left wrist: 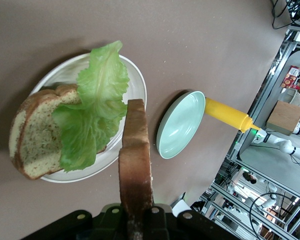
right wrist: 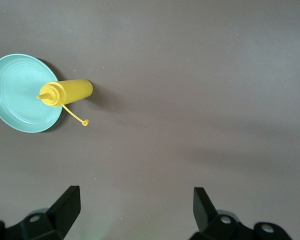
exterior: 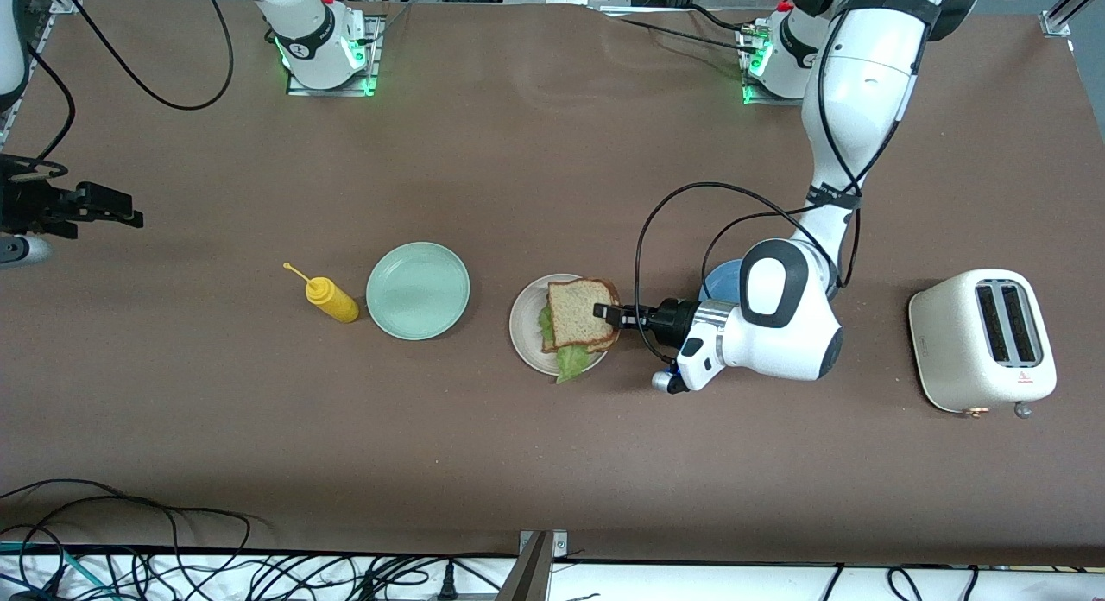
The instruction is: Make sandwich on beige plate with both arms
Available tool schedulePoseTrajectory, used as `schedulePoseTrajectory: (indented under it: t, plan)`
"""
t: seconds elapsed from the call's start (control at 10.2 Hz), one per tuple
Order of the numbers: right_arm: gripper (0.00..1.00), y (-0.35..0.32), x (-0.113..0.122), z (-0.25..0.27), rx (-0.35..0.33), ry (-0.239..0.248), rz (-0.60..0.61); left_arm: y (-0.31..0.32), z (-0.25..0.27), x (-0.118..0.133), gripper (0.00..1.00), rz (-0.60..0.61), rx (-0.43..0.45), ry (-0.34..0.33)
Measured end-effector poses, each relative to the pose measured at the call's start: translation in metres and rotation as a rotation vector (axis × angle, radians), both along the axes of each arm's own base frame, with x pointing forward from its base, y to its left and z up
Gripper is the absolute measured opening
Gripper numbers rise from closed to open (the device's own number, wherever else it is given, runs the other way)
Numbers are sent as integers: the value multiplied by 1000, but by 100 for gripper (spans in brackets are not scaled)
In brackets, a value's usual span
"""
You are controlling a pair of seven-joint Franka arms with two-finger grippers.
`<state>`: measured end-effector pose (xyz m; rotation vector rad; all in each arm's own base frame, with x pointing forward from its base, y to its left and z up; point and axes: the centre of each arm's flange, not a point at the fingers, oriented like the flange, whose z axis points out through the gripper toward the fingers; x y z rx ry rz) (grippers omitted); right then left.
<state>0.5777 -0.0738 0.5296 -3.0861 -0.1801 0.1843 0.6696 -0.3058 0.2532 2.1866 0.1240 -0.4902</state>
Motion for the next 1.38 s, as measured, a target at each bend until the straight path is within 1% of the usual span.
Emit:
schedulePoseTrajectory:
  t: [0.2,0.29,0.39,0.49,0.59,0.69,0.79,0.88,0.98,1.18,1.38]
  plan:
    - [100,16,-21,33,-8,-52,-22,-10,-9,-2,9,6,14,-10]
    - [100,21,-26,44,-30,-78,-11,-10,-12,-3,9,7,16,-8]
    - [100,29,-25,47,-80,-94,16,-10,-14,-3,9,8,18,-5]
    - [100,41,-22,42,-107,-101,38,-9,-17,-3,10,9,21,-2]
    - [100,51,-20,36,-88,-107,38,-8,-20,-3,20,10,23,1]
    - [100,55,-18,32,-56,-112,14,-7,-23,-3,33,13,26,2]
    - [100,54,-17,31,-39,-117,-25,-6,-26,-2,50,16,30,4]
    - [100,52,-16,31,-36,-121,-55,-5,-29,-2,63,18,32,6]
    - [100,54,-16,31,-36,-126,-64,-5,-30,-2,74,20,34,7]
    - [100,71,-12,34,-60,-155,-30,-1,-30,0,76,27,37,3]
    - [100,74,-6,36,-68,-179,-26,9,-27,7,78,43,43,-10]
